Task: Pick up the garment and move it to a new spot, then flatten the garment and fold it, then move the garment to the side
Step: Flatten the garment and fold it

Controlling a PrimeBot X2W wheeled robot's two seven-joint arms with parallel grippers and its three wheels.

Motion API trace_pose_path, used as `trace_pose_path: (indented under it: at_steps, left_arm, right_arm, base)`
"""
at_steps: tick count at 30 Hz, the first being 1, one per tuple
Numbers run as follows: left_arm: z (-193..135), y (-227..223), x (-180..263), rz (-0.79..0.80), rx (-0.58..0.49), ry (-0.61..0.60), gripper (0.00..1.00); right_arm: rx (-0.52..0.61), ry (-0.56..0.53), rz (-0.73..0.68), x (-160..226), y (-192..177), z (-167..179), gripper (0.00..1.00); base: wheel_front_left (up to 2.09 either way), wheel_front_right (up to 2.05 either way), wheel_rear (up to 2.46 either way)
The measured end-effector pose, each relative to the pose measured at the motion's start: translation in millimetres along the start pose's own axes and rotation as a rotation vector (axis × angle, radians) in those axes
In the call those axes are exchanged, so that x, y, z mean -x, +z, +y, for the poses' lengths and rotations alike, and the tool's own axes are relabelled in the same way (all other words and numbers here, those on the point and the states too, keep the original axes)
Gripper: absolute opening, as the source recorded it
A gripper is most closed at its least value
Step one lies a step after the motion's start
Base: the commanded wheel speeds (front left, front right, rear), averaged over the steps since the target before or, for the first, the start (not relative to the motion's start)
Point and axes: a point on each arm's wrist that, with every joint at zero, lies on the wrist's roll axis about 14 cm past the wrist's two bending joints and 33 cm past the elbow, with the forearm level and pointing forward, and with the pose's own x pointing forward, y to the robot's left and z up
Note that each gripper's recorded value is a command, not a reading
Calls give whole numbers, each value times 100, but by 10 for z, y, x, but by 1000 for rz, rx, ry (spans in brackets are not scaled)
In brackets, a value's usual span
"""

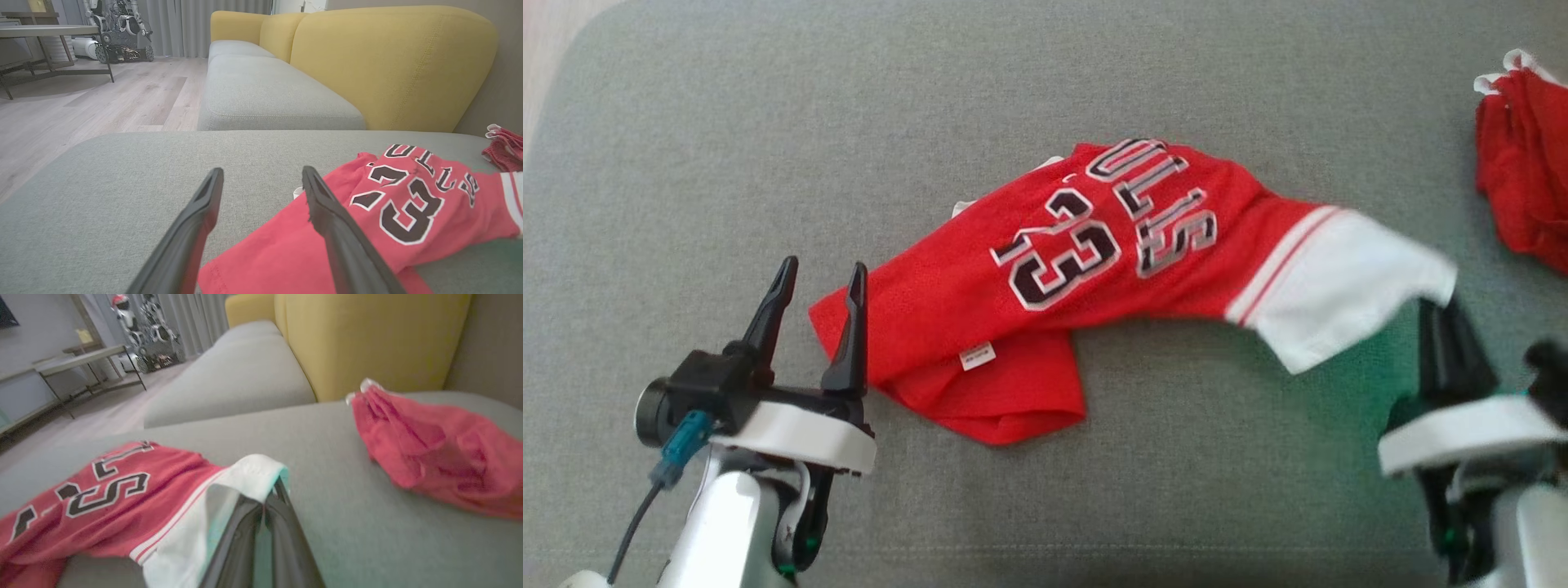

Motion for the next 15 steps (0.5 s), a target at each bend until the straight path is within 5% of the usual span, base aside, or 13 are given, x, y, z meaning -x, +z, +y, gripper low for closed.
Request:
trace_pose_path:
  at_steps: [9,10,11,15]
  left_arm:
    - [-18,-41,-21,10,1,-8,100]
    - [-22,-37,-23,9,1,-9,100]
    - [-26,-33,-22,8,0,-11,100]
    - [-31,1,-13,0,-4,-14,100]
  right_arm:
    - [-46,-74,241,202,-724,-181,0]
    - [-47,-77,243,207,-731,-189,33]
    - [-44,-80,242,211,-725,-199,100]
    - [-27,-104,181,203,-551,-285,100]
  base:
    - [0,0,0]
    - [0,0,0]
    - [0,0,0]
    - [0,0,0]
